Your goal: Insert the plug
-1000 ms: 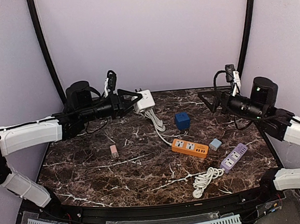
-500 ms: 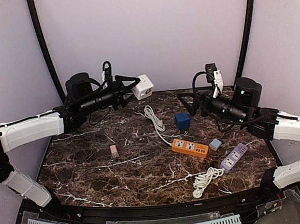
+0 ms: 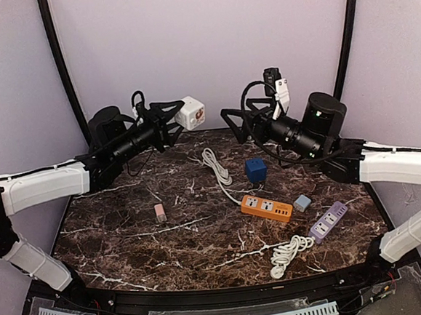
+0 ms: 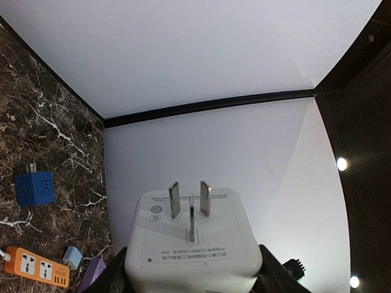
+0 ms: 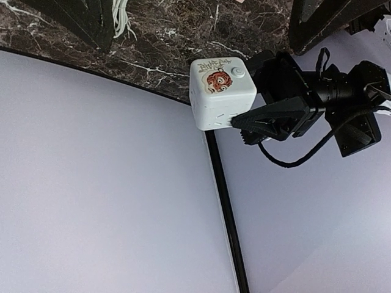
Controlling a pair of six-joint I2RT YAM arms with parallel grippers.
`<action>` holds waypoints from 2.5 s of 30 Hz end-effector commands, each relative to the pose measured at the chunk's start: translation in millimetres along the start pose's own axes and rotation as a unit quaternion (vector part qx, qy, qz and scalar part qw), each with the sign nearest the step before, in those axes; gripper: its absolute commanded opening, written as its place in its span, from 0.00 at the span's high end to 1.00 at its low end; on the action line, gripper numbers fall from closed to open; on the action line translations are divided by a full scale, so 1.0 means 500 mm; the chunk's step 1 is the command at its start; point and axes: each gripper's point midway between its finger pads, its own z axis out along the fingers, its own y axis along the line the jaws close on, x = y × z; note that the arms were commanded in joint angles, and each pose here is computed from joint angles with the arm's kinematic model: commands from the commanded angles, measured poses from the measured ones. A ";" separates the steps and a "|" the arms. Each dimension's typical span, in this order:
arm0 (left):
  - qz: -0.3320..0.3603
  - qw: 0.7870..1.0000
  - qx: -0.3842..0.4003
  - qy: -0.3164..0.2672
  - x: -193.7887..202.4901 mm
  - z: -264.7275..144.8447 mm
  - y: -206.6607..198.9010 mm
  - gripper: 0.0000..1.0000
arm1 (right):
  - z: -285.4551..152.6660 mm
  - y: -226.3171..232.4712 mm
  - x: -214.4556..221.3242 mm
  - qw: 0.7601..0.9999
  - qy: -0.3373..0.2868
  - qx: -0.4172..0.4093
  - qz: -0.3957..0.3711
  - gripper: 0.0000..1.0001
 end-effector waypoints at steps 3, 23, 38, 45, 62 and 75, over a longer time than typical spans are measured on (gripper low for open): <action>-0.047 0.992 0.104 -0.044 -0.036 -0.041 -0.110 0.99 | 0.044 0.059 -0.038 0.997 -0.018 -0.034 -0.069 0.01; -0.052 0.989 0.132 -0.052 -0.039 -0.067 -0.131 0.99 | 0.158 0.105 -0.007 0.988 0.002 -0.027 -0.155 0.01; -0.049 0.989 0.138 -0.033 -0.029 -0.066 -0.143 0.99 | 0.197 0.117 -0.010 0.986 -0.004 -0.034 -0.162 0.05; -0.049 0.989 0.134 -0.037 -0.031 -0.066 -0.138 0.99 | 0.222 0.109 -0.005 0.982 0.005 -0.017 -0.189 0.08; -0.041 0.990 0.128 -0.040 -0.032 -0.071 -0.134 0.99 | 0.242 0.098 0.012 0.980 0.022 0.000 -0.197 0.30; -0.028 0.992 0.117 -0.032 -0.025 -0.067 -0.125 0.99 | 0.257 0.102 0.010 0.980 0.025 -0.001 -0.196 0.35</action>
